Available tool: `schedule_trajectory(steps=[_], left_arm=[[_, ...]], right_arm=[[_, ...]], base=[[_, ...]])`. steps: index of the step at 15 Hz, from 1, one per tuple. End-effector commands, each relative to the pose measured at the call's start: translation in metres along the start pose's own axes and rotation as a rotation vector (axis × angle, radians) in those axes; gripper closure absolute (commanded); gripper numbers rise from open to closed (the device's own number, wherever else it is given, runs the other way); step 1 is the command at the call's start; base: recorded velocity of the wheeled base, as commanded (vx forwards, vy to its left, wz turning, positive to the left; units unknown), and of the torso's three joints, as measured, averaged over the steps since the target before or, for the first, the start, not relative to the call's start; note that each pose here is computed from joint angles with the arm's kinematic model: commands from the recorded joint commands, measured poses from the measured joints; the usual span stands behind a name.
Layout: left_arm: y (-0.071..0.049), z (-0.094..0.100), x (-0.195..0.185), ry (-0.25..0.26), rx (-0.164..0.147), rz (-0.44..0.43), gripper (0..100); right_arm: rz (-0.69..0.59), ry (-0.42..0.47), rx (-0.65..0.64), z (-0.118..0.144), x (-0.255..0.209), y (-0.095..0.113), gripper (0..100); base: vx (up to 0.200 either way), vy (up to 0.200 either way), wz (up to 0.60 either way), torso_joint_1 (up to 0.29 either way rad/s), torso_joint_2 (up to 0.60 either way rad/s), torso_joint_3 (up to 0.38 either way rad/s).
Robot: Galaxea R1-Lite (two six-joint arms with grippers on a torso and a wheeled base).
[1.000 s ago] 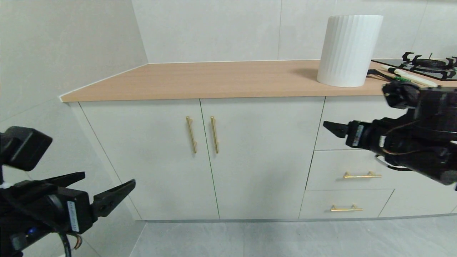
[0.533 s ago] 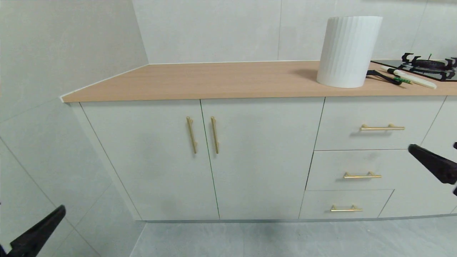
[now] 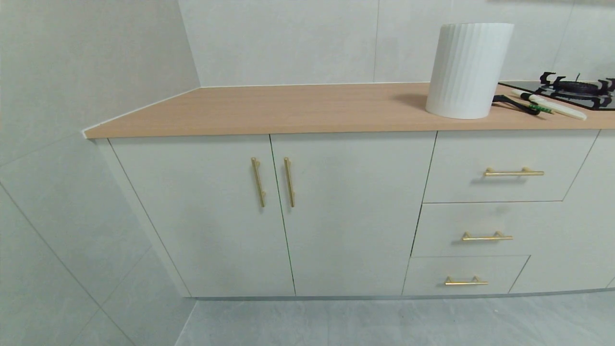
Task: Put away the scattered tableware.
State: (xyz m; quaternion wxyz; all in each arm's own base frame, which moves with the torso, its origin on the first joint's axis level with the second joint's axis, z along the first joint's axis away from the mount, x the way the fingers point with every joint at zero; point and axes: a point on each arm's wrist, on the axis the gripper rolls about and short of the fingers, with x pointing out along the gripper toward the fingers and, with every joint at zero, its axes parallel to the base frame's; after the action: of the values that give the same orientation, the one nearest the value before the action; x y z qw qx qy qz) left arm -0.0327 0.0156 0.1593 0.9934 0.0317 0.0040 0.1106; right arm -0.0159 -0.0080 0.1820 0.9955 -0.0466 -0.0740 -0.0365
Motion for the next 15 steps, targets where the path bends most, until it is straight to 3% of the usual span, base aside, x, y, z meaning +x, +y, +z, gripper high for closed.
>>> schedule_trajectory(steps=[1,4,5,6,8,9,10,11,12,15], left_arm=[[0.003,-0.003,-0.014,-0.080,-0.036,0.050,0],[0.000,-0.003,-0.022,-0.117,-0.033,0.159,0],[0.000,-0.003,-0.022,-0.117,-0.033,0.159,0],[-0.003,-0.019,-0.027,-0.105,-0.022,0.154,0],[-0.006,-0.035,-0.018,-0.046,-0.007,0.141,0],[-0.009,-0.048,-0.011,-0.019,0.003,0.104,0],[-0.013,-0.062,-0.002,-0.024,0.002,0.041,0],[-0.017,-0.075,0.005,-0.050,-0.002,-0.008,0],[-0.018,-0.077,0.007,-0.064,-0.012,-0.041,0],[-0.020,-0.079,0.007,-0.038,-0.036,-0.130,0]], right_arm=[[-0.052,-0.136,0.027,0.000,-0.034,-0.008,0],[-0.185,-0.127,0.021,-0.002,-0.036,-0.005,0],[-0.185,-0.127,0.021,-0.002,-0.036,-0.005,0],[-0.180,-0.162,0.016,-0.013,-0.047,0.001,0],[-0.145,-0.089,0.008,-0.037,-0.039,0.005,0],[-0.128,-0.027,-0.001,-0.054,-0.033,0.007,0],[-0.096,0.047,-0.015,-0.076,-0.027,0.010,0],[-0.060,0.058,-0.014,-0.085,-0.025,0.012,0],[-0.020,0.065,-0.015,-0.094,-0.022,0.014,0],[0.041,0.091,-0.008,-0.097,-0.022,0.015,0]], base=[[0.000,0.000,0.00,0.000,0.00,0.000],[0.000,0.000,0.00,0.000,0.00,0.000],[0.000,0.000,0.00,0.000,0.00,0.000],[0.000,0.000,0.00,0.000,0.00,0.000],[0.000,0.000,0.00,0.000,0.00,0.000],[0.000,0.000,0.00,0.000,0.00,0.000],[0.000,0.000,0.00,0.000,0.00,0.000],[0.000,0.000,0.00,0.000,0.00,0.000],[0.000,0.000,0.00,0.000,0.00,0.000],[0.000,0.000,0.00,0.000,0.00,0.000]])
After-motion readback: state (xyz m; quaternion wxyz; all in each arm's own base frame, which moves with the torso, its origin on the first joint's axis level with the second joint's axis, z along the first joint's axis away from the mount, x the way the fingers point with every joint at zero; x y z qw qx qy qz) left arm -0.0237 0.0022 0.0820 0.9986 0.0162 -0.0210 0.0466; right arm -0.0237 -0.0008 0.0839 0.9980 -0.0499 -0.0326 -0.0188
